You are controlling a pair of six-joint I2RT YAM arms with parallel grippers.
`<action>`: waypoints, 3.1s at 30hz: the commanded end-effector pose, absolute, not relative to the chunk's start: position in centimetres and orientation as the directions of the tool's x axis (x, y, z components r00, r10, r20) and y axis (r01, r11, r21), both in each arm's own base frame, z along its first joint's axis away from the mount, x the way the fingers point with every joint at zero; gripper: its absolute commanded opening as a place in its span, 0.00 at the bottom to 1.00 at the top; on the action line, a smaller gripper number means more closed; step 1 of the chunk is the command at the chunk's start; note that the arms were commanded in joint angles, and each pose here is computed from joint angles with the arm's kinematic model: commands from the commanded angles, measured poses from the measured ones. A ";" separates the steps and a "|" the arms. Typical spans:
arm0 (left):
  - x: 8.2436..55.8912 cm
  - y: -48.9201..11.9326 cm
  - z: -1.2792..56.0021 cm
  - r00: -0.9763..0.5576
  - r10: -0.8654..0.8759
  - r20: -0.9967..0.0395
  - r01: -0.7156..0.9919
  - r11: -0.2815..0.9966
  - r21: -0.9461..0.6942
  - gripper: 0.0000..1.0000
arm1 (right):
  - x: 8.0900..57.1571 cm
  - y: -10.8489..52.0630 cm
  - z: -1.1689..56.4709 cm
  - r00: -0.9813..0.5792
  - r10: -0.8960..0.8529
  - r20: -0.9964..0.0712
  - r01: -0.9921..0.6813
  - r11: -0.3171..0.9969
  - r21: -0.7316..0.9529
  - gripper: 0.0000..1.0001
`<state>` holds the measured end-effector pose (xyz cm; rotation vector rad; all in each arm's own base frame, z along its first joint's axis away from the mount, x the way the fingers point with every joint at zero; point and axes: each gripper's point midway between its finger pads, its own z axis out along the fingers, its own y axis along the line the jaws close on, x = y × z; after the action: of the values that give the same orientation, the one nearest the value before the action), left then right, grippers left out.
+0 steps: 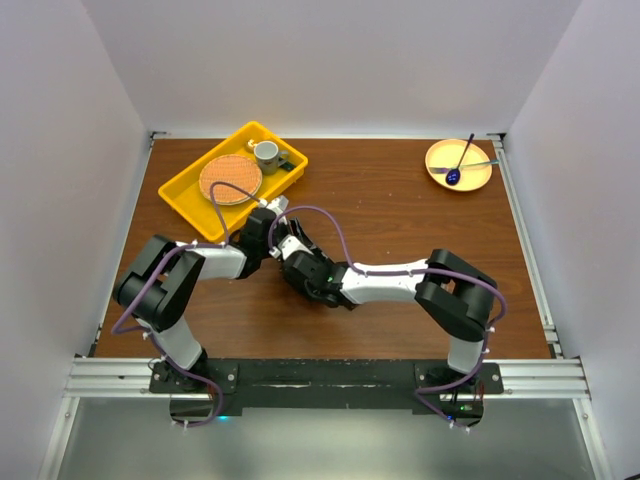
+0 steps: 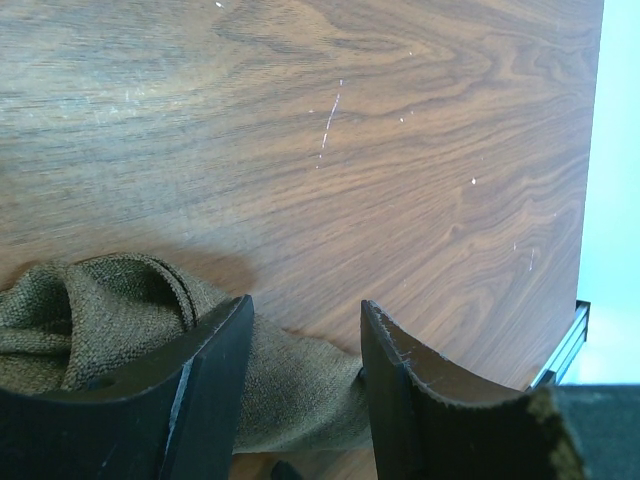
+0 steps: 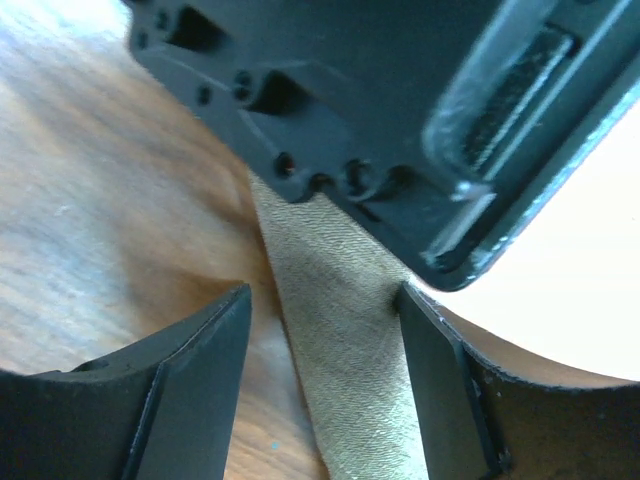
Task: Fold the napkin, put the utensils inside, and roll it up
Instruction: Roll the napkin with the utensil
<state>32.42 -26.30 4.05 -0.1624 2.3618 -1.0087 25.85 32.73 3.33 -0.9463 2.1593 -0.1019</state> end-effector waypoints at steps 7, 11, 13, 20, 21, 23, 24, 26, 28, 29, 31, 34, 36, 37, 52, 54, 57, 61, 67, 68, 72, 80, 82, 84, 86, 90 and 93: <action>30.7 -25.0 1.7 -0.881 -0.259 -0.396 0.073 0.752 -0.655 0.53 | 27.7 28.6 0.9 -0.488 -0.674 -0.555 -0.561 0.729 -0.392 0.42; 31.5 -24.8 4.4 -0.860 -0.286 -0.423 0.086 0.735 -0.672 0.55 | 26.8 29.9 0.6 -0.535 -0.630 -0.563 -0.600 0.752 -0.272 0.26; 32.8 -24.2 6.4 -0.827 -0.313 -0.467 0.093 0.742 -0.663 0.57 | 25.7 30.9 0.2 -0.585 -0.586 -0.561 -0.628 0.765 -0.144 0.20; 35.0 -20.8 14.6 -0.665 -0.415 -0.620 0.098 0.775 -0.625 0.60 | 21.7 33.4 1.0 -0.784 -0.387 -0.485 -0.576 0.745 0.336 0.13; 34.9 -20.6 15.0 -0.657 -0.418 -0.627 0.106 0.773 -0.626 0.60 | 21.3 33.3 1.0 -0.806 -0.370 -0.462 -0.556 0.741 0.376 0.14; 34.7 -20.6 15.7 -0.652 -0.419 -0.632 0.125 0.763 -0.634 0.59 | 20.6 33.4 1.2 -0.863 -0.314 -0.395 -0.487 0.727 0.484 0.14; 34.4 -20.7 15.7 -0.658 -0.418 -0.627 0.126 0.760 -0.638 0.59 | 20.4 33.5 1.3 -0.875 -0.303 -0.378 -0.470 0.717 0.514 0.14; 34.0 -20.6 15.3 -0.662 -0.423 -0.619 0.121 0.754 -0.645 0.59 | 20.3 33.4 1.3 -0.898 -0.277 -0.343 -0.431 0.713 0.553 0.14; 33.3 -20.6 14.7 -0.668 -0.430 -0.608 0.122 0.742 -0.659 0.59 | 20.4 33.2 1.1 -0.915 -0.250 -0.317 -0.395 0.721 0.569 0.14; 33.5 -21.0 15.3 -0.650 -0.439 -0.620 0.152 0.724 -0.672 0.59 | 20.6 33.4 1.1 -0.920 -0.235 -0.312 -0.382 0.716 0.585 0.14; 33.0 -22.3 15.4 -0.665 -0.434 -0.608 0.216 0.668 -0.712 0.59 | 20.2 32.8 0.5 -0.956 -0.179 -0.232 -0.288 0.716 0.636 0.13; 32.5 -24.0 14.7 -0.716 -0.411 -0.565 0.255 0.599 -0.759 0.58 | 21.2 32.8 0.6 -0.968 -0.122 -0.221 -0.243 0.689 0.683 0.13; 32.2 -24.6 14.5 -0.730 -0.405 -0.551 0.271 0.569 -0.776 0.58 | 21.3 32.7 0.4 -0.973 -0.102 -0.206 -0.218 0.692 0.688 0.13; 32.1 -24.8 13.9 -0.735 -0.409 -0.541 0.268 0.559 -0.785 0.58 | 21.4 32.5 0.4 -0.977 -0.087 -0.197 -0.202 0.688 0.697 0.13; 29.8 -23.7 1.2 -0.823 -0.388 -0.414 0.073 0.651 -0.756 0.56 | 21.7 31.9 0.7 -0.975 -0.068 -0.210 -0.199 0.679 0.707 0.18; 29.7 -23.4 0.6 -0.822 -0.384 -0.420 0.066 0.669 -0.740 0.56 | 21.8 31.8 1.4 -0.967 -0.098 -0.237 -0.239 0.682 0.692 0.27; 29.2 -23.0 -0.1 -0.828 -0.378 -0.414 0.056 0.679 -0.732 0.56 | 22.1 31.2 2.5 -0.947 -0.150 -0.283 -0.303 0.707 0.639 0.39; 29.1 -23.0 -0.2 -0.829 -0.375 -0.416 0.059 0.680 -0.731 0.55 | 22.7 30.1 4.1 -0.926 -0.177 -0.334 -0.348 0.744 0.571 0.51; 29.3 -23.1 0.1 -0.826 -0.374 -0.421 0.064 0.680 -0.730 0.55 | 20.7 28.5 3.0 -0.937 -0.159 -0.310 -0.317 0.758 0.570 0.53; 29.3 -23.1 0.1 -0.827 -0.374 -0.420 0.063 0.680 -0.730 0.55 | 19.6 27.9 1.9 -0.946 -0.160 -0.281 -0.299 0.766 0.569 0.52; 29.5 -23.2 0.3 -0.824 -0.377 -0.422 0.066 0.678 -0.733 0.55 | 17.7 28.2 0.5 -0.945 -0.185 -0.271 -0.311 0.772 0.555 0.52; 29.9 -23.4 2.3 -0.814 -0.366 -0.452 0.101 0.676 -0.730 0.55 | 20.3 28.5 4.4 -0.901 -0.226 -0.372 -0.387 0.807 0.447 0.54; 30.4 -23.5 3.7 -0.803 -0.358 -0.477 0.128 0.678 -0.724 0.56 | 20.7 28.5 5.6 -0.890 -0.230 -0.393 -0.400 0.807 0.434 0.55; 31.3 -23.9 6.0 -0.782 -0.356 -0.512 0.171 0.667 -0.725 0.57 | 20.9 28.9 6.6 -0.881 -0.233 -0.412 -0.415 0.799 0.436 0.56; 31.5 -24.1 7.3 -0.778 -0.356 -0.517 0.180 0.663 -0.727 0.58 | 21.0 29.0 6.9 -0.879 -0.225 -0.421 -0.414 0.798 0.439 0.58; 32.4 -25.1 11.7 -0.755 -0.355 -0.552 0.251 0.621 -0.743 0.59 | 20.9 29.3 7.0 -0.882 -0.208 -0.422 -0.406 0.790 0.459 0.59; 32.4 -25.3 13.2 -0.755 -0.351 -0.554 0.264 0.611 -0.747 0.59 | 20.8 29.6 7.3 -0.877 -0.209 -0.432 -0.414 0.786 0.460 0.59</action>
<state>31.71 -24.99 9.66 -0.1346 2.1996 -1.1301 20.50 29.27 5.87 -0.4652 2.6622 0.7995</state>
